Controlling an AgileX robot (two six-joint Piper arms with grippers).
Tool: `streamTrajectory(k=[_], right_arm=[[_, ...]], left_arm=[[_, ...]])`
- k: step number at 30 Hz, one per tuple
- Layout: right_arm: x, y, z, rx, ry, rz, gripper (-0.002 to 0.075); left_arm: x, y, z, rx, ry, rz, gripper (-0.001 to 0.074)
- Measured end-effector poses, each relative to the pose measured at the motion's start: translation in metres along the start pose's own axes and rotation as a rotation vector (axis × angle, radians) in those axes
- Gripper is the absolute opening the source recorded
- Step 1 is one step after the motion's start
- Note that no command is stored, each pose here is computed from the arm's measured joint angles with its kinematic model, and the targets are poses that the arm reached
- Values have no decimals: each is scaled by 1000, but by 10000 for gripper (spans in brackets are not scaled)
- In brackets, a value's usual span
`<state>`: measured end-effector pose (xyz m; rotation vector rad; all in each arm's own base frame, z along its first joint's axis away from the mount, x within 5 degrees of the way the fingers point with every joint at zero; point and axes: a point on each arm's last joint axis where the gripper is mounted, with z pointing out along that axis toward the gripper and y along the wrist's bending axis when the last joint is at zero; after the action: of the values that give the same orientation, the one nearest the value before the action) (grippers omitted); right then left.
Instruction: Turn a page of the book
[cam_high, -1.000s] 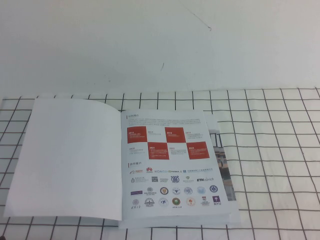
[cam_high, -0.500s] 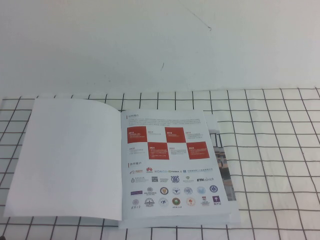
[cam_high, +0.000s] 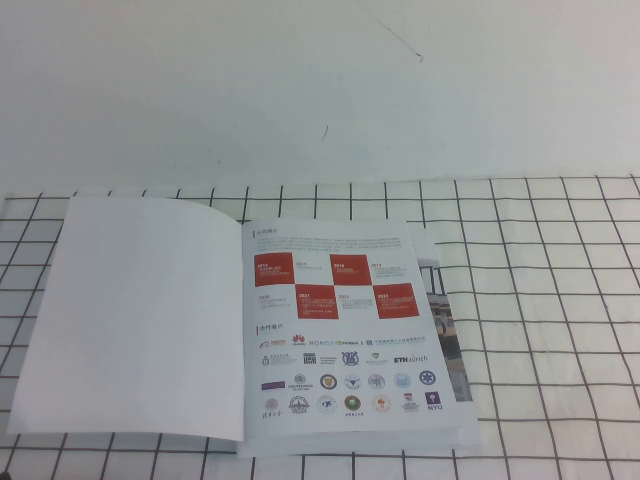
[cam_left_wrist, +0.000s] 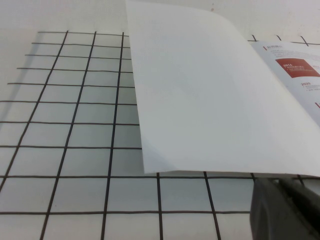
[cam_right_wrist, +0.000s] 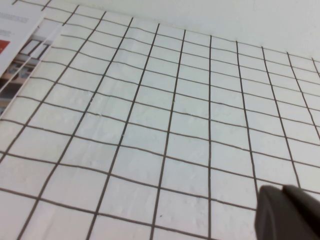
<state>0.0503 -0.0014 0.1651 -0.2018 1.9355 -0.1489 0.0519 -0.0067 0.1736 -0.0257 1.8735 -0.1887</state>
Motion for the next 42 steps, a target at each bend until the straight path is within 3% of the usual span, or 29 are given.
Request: streamTrajectory(k=[7, 19, 26, 30, 36, 42], right_arm=[[-6, -1, 0, 10, -68, 0, -2], [-58, -9, -21, 90, -699, 46, -2], [-73, -13, -38, 103, -950, 124, -2], [-74, -13, -40, 110, -975, 125, -2], [-88, -17, -43, 84, -760, 126, -2], [-118, -24, -66, 64, -647, 141, -2]], left_arm=[[-5, -1, 1, 8, -72, 7, -2], [-68, -10, -33, 108, -891, 52, -2], [-80, -12, -53, 130, -1144, 59, -2], [-79, -11, -51, 140, -1122, 33, -2], [-115, -16, -62, 219, -789, -275, -2], [-162, -24, -80, 157, -560, -250, -2]])
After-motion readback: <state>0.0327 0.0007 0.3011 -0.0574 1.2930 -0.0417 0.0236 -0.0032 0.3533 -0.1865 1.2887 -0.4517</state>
